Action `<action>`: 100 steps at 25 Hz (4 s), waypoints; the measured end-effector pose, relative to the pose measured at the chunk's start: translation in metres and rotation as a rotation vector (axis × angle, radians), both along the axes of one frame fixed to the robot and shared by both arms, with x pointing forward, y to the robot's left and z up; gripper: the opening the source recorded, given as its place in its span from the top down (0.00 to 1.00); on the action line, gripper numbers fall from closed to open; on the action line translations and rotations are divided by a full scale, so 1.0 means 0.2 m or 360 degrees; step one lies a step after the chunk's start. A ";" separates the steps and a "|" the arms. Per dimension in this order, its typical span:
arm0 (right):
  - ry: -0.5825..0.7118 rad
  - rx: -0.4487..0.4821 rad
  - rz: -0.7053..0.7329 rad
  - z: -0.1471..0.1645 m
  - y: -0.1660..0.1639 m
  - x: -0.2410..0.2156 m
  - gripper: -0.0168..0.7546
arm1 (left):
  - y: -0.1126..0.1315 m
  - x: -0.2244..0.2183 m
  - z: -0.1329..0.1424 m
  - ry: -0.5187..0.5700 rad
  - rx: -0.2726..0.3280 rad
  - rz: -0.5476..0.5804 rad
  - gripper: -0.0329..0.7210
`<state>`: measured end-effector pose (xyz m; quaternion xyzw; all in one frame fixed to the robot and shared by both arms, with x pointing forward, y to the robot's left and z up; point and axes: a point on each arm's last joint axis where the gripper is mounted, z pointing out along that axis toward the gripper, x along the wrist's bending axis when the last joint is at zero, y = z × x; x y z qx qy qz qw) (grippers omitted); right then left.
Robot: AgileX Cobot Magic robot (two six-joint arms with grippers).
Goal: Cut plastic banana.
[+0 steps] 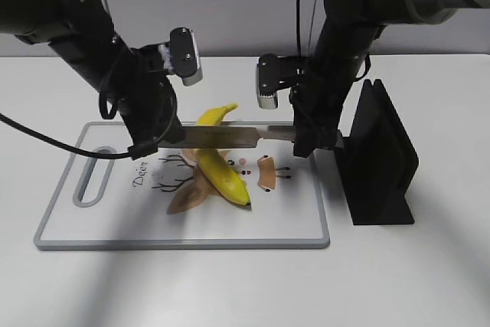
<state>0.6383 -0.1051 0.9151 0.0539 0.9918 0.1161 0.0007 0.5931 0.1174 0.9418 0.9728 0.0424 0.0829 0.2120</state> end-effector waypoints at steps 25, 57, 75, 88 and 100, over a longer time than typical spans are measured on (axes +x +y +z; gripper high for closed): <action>-0.0159 0.0189 -0.0007 0.64 0.03 -0.04 0.70 | 0.08 -0.17 0.52 -0.0332 -0.0090 -0.0041 0.96; -0.0179 0.0279 -0.0299 0.87 -0.03 -0.19 0.75 | 0.31 -0.16 0.97 -0.0410 -0.0482 0.0827 0.18; -0.0025 0.0267 -0.1289 1.03 -0.23 -0.52 0.75 | 0.68 -0.35 1.01 0.0015 -0.0022 0.1685 0.20; -0.0049 0.0514 -0.1994 0.89 -0.42 -0.84 0.75 | 0.74 -0.69 1.07 -0.0101 -0.0156 0.1732 0.23; -0.0107 0.0481 -0.2221 0.68 -0.49 -0.91 0.75 | 0.83 -1.21 0.91 -0.0243 -0.0338 0.1784 0.23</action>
